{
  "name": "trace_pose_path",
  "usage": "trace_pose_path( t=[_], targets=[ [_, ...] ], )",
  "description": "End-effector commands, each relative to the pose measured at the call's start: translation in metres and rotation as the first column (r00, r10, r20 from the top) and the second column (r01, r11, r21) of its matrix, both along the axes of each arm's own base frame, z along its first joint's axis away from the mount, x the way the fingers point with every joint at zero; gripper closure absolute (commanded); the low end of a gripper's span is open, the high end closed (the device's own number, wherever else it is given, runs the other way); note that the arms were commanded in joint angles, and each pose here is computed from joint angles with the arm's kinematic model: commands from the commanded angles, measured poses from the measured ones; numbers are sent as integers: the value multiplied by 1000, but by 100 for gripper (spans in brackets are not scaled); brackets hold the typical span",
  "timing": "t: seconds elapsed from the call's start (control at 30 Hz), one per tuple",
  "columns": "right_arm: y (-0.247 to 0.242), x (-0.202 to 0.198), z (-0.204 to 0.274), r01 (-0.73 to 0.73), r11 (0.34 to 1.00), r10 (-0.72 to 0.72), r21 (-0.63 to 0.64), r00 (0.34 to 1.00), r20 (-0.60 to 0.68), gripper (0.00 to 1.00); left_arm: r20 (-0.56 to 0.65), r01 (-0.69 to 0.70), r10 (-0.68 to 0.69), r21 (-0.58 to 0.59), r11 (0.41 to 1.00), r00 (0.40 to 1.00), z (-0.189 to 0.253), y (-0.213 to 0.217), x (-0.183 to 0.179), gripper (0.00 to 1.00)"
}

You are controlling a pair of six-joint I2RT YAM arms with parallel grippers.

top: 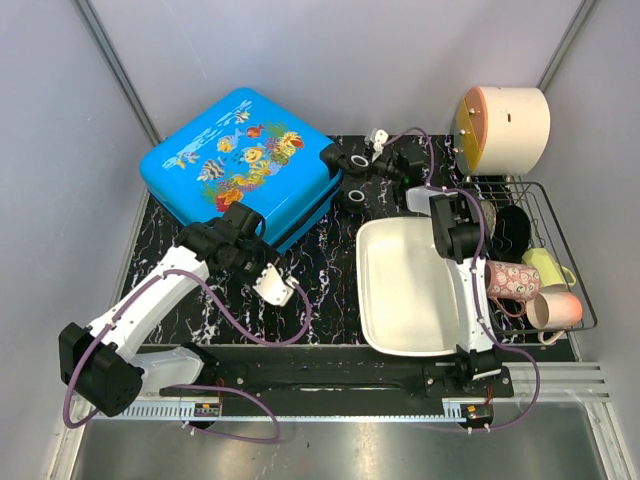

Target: Open, take out, and arrange the luggage

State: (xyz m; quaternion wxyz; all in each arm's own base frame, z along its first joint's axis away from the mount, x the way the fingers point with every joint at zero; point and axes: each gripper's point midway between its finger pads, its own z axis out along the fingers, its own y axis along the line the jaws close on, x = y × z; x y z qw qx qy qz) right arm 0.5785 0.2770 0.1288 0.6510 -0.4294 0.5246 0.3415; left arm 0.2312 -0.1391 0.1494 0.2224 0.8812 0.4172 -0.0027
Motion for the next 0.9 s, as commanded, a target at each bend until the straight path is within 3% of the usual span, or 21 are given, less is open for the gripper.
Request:
trace_pose_path(
  t=[0.0,0.43,0.57,0.6,0.63,0.67,0.7,0.77,0.8,0.87],
  targets=[
    [-23,44,77,120,986,-140,114,972,188,100,-320,21,74,284,959,945,-45,64,-72,100],
    [36,42,34,59,993,-68,103,994,84,100,-280,11,67,268,963,958,-53,55,-55,97],
    [38,36,27,83,992,-86,90,996,29,100,-220,-85,134,218,972,966,-51,47,-42,77],
    [36,36,29,96,991,-99,89,995,25,99,-188,-112,149,192,975,971,-49,43,-34,61],
    [33,36,28,117,990,-118,80,993,9,95,-164,-133,162,173,976,973,-43,40,-30,55],
    [26,39,44,157,984,-159,86,987,21,79,-157,-184,209,158,970,965,-39,40,-28,45],
    [22,36,32,178,983,-178,52,984,-13,71,-131,-218,235,130,967,963,-33,36,-20,33],
    [6,34,40,222,975,-221,32,975,-17,50,-88,-315,320,67,947,943,-12,30,-7,24],
    [-1,34,39,236,972,-235,18,971,-35,44,-76,-350,352,40,936,933,-3,28,-2,6],
    [-18,32,55,276,961,-276,1,961,-23,35,-51,-435,433,-36,900,900,25,24,9,1]
  ],
)
